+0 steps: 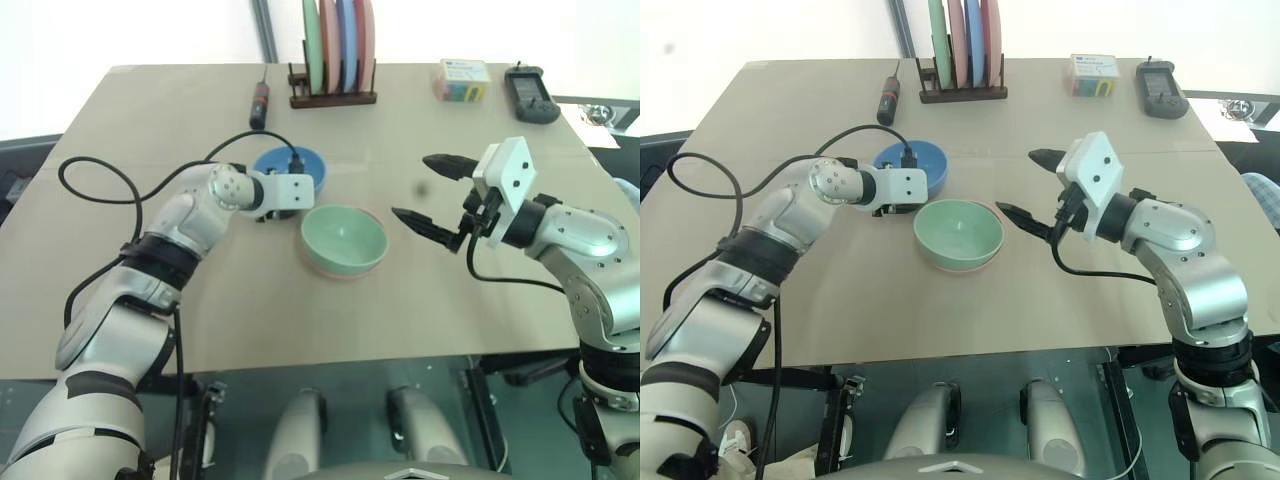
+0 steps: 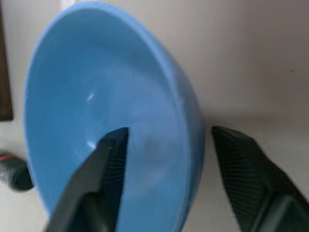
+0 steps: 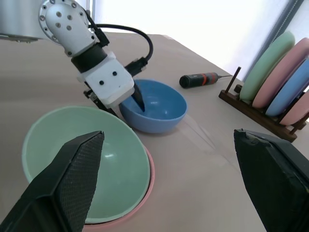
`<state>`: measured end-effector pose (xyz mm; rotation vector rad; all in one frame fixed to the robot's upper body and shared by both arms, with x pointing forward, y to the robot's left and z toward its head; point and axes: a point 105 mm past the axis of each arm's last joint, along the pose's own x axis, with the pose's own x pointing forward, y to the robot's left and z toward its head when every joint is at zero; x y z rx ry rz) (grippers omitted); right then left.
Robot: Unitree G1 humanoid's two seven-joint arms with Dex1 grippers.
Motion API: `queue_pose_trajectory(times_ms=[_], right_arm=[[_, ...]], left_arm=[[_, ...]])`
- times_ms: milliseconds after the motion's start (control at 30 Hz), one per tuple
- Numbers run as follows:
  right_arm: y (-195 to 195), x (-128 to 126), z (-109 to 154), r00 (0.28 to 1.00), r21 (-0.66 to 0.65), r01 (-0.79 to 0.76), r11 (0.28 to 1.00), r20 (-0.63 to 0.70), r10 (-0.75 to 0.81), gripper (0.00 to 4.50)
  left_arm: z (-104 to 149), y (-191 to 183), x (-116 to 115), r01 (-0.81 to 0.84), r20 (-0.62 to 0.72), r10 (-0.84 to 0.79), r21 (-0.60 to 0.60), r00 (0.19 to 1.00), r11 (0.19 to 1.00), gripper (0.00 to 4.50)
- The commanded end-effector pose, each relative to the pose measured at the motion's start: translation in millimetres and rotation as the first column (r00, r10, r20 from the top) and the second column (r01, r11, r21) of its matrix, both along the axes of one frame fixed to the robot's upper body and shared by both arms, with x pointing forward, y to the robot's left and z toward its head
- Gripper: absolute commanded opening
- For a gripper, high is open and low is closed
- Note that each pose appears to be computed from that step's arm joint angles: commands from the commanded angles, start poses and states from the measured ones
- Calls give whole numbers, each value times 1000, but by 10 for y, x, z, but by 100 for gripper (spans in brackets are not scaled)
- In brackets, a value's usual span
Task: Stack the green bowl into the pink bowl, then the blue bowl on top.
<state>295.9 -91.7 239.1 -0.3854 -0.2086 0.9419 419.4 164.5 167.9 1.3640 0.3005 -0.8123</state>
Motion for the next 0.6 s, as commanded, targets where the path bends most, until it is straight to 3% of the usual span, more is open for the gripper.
queue_pose_trajectory(times_ms=[33,133,267,400,500,600], right_arm=[[-62,-79,131,998,14,26,1000,53,-26,450],[-104,-96,114,998,12,37,999,46,-37,450],[-169,-94,91,997,7,56,998,45,-56,450],[-232,-133,64,997,6,49,999,57,-50,450],[-410,-349,-58,999,-6,10,1000,37,-9,450],[-613,-540,-183,1000,-10,11,1000,-9,-11,450]], left_arm=[[154,-29,23,43,28,-43,7,999,999,86],[140,-100,-18,85,5,-85,-9,996,996,3],[258,-155,-72,125,30,-123,-70,992,990,3],[534,-307,-179,225,92,-208,-256,974,940,3],[829,-383,-467,393,145,-365,-309,920,866,3],[913,-504,-749,489,75,-501,-378,862,786,3]])
